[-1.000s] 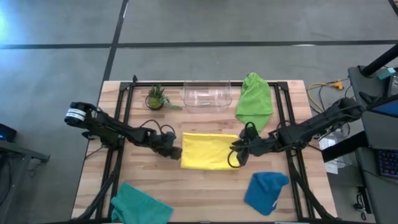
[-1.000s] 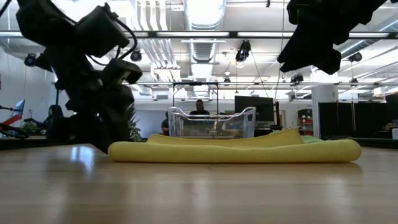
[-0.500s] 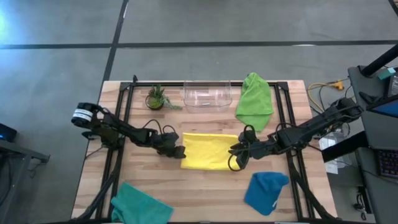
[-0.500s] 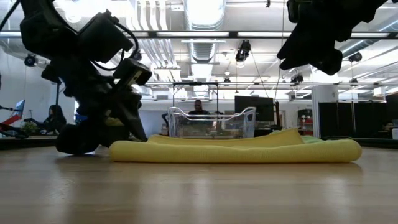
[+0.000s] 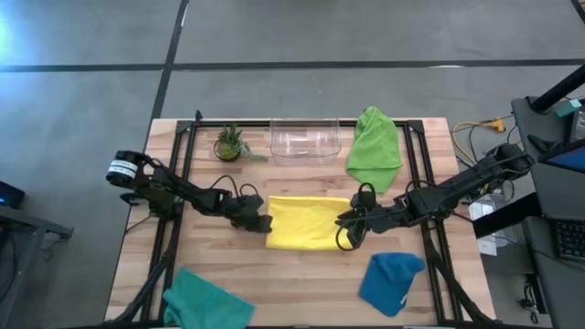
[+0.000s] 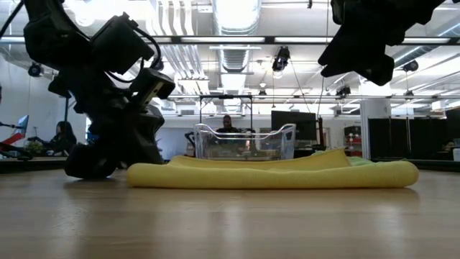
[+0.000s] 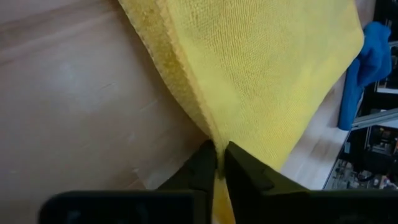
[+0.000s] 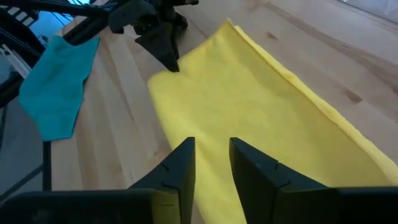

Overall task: Fold microfiber towels
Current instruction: Fold the yellow microfiber towel

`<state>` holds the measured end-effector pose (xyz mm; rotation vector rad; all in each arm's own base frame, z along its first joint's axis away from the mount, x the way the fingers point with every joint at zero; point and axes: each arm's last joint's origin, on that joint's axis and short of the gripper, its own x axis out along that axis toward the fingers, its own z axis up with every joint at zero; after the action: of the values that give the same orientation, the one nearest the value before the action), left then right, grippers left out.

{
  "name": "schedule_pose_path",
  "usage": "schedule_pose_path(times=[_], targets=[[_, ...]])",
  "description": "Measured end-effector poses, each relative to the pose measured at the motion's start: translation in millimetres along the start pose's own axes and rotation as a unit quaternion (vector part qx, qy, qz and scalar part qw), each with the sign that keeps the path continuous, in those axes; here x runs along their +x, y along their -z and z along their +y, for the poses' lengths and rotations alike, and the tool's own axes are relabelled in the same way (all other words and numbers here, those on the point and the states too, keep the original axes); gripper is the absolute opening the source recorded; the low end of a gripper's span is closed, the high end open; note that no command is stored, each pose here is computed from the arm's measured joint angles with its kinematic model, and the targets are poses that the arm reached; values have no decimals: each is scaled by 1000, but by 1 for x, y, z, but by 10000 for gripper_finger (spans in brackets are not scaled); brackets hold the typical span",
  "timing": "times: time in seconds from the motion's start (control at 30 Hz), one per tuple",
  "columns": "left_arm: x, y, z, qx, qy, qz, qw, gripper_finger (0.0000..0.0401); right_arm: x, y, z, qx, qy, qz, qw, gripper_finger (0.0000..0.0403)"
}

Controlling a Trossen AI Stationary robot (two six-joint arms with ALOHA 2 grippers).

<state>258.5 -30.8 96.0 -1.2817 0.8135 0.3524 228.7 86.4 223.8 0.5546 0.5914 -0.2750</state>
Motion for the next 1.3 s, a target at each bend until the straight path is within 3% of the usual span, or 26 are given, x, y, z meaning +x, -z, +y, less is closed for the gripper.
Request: schedule_pose_path(times=[0.27, 0.53, 0.77, 0.97, 1.07, 1.3], targets=[[-7, -1, -8, 18, 21, -7, 1000, 1, 9, 2, 7, -28, -39, 15, 999, 83], [-7, -1, -7, 27, 18, -9, 999, 1, 68, 16, 5, -23, -65, 59, 996, 62], [-11, -1, -11, 28, 26, -14, 999, 0, 118, 19, 1, -10, -15, 78, 997, 36], [-20, -5, -20, 43, 54, -52, 996, 0, 147, 20, 0, -23, 59, 140, 988, 33], [-24, -5, -27, 44, 85, -62, 993, 0, 154, 18, 4, -25, 71, 150, 986, 33], [-28, -7, -32, 38, 97, -71, 992, 0, 153, 5, 15, -26, 69, 133, 988, 33]])
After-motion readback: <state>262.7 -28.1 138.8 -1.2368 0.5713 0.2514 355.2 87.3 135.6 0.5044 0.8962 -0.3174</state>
